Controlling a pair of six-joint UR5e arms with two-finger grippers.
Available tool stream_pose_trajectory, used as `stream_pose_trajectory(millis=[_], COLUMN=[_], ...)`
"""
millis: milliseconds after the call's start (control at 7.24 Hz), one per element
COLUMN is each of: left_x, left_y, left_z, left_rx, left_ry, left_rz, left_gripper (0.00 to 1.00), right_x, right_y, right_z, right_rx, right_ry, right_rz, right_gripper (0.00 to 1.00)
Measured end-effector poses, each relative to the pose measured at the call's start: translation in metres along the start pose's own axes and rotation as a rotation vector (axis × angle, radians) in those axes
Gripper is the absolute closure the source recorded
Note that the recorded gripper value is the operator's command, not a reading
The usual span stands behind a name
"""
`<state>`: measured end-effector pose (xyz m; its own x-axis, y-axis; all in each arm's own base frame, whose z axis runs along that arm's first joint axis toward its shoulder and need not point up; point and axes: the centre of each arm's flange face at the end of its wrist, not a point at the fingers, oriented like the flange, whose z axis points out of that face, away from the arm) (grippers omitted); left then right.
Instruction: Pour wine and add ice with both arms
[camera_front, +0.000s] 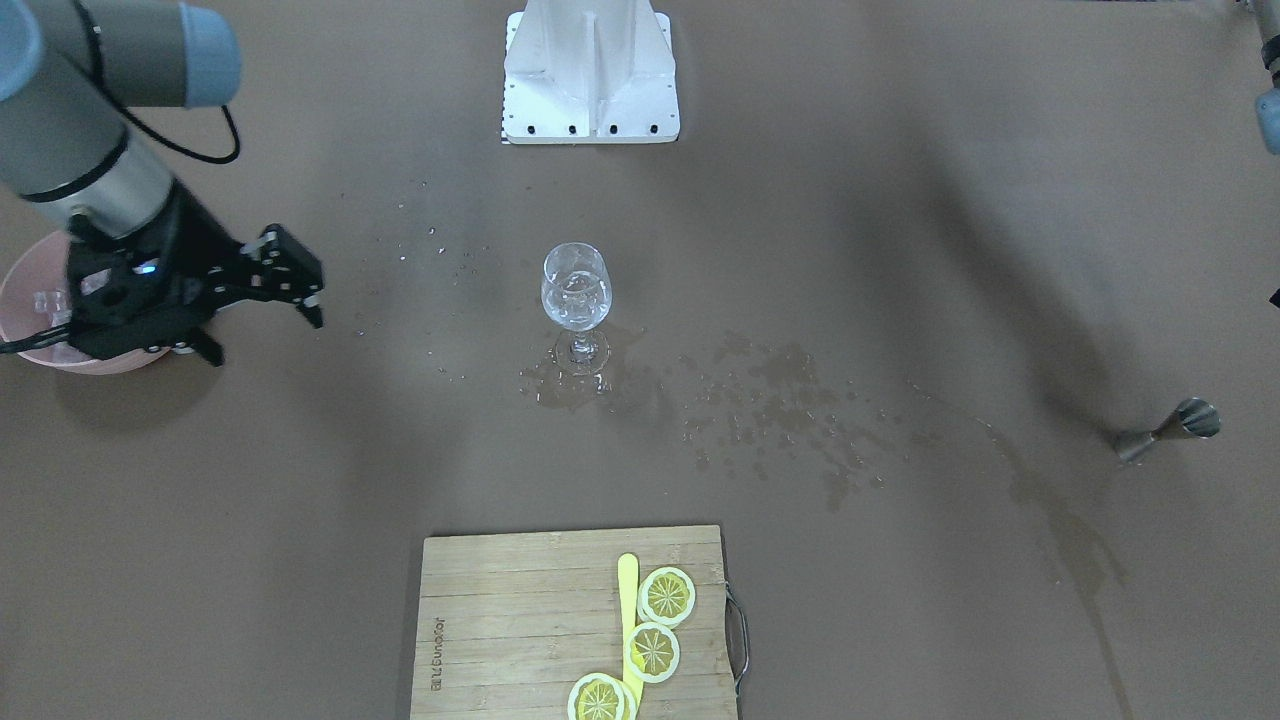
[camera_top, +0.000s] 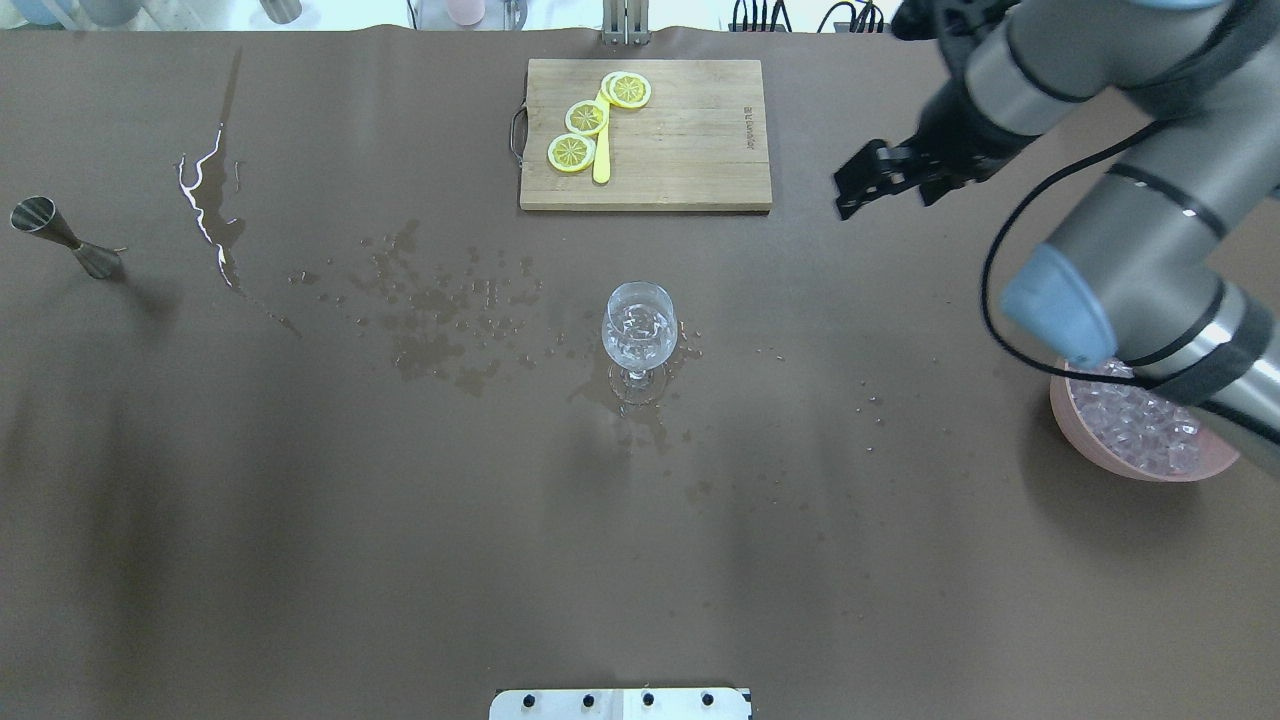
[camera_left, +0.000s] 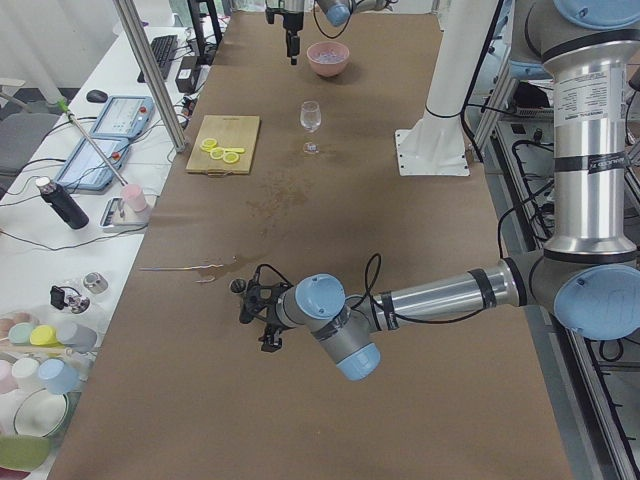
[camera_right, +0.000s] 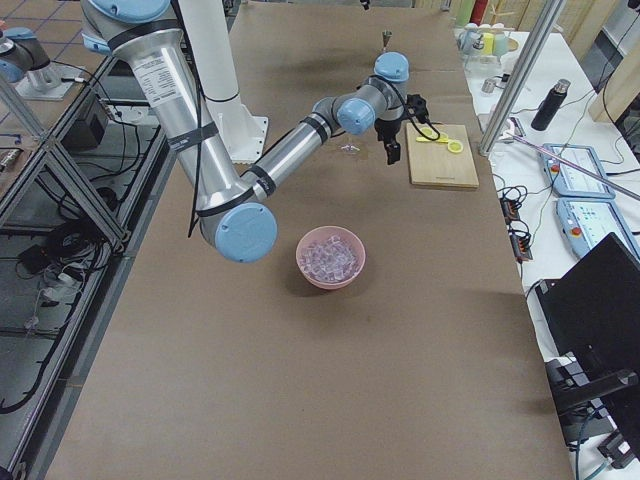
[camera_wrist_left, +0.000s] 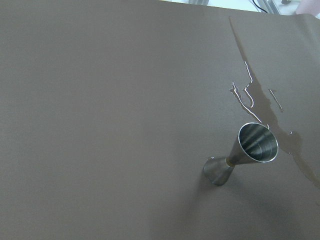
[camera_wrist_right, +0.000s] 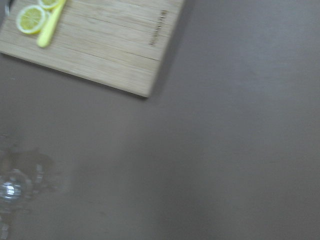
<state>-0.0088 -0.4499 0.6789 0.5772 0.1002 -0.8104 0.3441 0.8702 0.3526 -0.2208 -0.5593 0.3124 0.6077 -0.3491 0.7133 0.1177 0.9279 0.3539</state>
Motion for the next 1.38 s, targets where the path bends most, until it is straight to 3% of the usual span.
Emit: stream_pose_trajectory(millis=[138,414,552,829,967,1243,1381], left_x=[-0.004,-0.02,-0.025,-0.019,-0.011,0.003,-0.003], left_y=[0.003,0.019,0.024,0.017,0.011,-0.009,-0.004], left_z=[0.0,-0.003,-0.002,-0.001,0.003,0.025,0.028], left_rx=[0.004,-0.003,-0.022,-0.032,-0.075,-0.241,-0.293], left_ry=[-0.018,-0.076,-0.099,-0.099,-0.071,-0.051,-0.051], left_rz=[0.025,0.011,-0.015,-0.018,-0.034,-0.084,-0.015], left_gripper=[0.01,0.01,0.01,0.01,0.01,0.01,0.01], right_x=[0.087,0.262,0.318,0.375,0.391,0.407,0.411], right_y=[0.015,0.048,0.067,0.108,0.127,0.146,0.148], right_z=[-0.013,-0.034,-0.04,-0.042,-0.034,-0.023,-0.02], right_rx=[-0.014,-0.051,-0.062,-0.084,-0.108,-0.14,-0.148], right_ry=[0.042,0.05,0.055,0.071,0.083,0.091,0.094], right_rz=[-0.042,-0.027,-0.043,-0.02,0.003,0.034,0.042], right_gripper=[0.0,0.0,0.0,0.0,0.0,0.0,0.0])
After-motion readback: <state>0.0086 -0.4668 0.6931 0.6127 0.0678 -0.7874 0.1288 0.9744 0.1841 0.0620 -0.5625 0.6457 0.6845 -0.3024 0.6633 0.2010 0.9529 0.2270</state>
